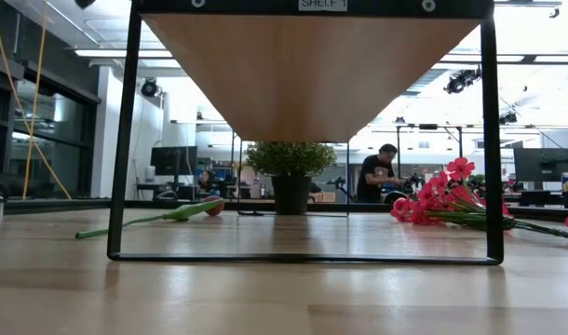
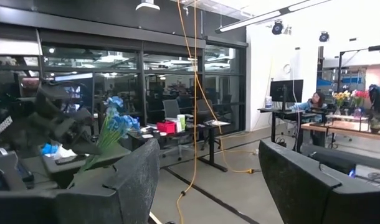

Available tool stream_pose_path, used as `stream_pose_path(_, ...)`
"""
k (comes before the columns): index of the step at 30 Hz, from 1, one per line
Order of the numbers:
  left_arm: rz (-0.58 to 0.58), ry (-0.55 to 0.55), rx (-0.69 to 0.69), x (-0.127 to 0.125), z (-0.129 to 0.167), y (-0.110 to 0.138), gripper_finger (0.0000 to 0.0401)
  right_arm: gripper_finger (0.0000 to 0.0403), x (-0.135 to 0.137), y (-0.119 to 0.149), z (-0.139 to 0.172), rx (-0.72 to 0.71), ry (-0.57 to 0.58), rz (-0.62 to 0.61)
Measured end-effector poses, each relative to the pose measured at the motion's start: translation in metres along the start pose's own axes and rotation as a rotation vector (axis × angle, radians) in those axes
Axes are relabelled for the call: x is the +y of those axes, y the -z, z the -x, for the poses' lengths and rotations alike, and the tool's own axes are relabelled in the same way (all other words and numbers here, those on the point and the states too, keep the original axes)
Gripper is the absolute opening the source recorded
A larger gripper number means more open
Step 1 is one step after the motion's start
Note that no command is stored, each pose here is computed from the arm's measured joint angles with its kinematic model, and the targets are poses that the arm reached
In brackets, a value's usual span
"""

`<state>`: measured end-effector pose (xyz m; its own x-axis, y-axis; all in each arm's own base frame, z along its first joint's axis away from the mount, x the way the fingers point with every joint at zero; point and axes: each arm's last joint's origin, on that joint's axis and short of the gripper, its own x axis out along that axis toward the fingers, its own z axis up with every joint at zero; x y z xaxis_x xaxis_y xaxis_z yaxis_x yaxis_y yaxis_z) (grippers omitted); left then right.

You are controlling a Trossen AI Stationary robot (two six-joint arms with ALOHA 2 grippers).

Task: Pick and place flowers into a vace then onto a shelf
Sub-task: Put the blue flowers into the left transparent vase

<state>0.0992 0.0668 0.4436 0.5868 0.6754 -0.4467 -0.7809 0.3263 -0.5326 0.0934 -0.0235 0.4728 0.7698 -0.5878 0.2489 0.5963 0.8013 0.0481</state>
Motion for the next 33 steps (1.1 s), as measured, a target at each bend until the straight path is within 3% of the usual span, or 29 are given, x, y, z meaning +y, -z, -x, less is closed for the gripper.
stream_pose_path(16, -0.063, 0.4, 0.045, -0.041, 0.031, 0.008, 0.0047, 0.0262, 0.001, 0.0, 0.0, -0.003, -0.034, -0.02)
stream_pose_path(33, -0.101, 0.815, 0.078, -0.097, 0.062, 0.036, 0.0047, 0.0262, 0.001, 0.004, 0.0, 0.038, -0.036, -0.047)
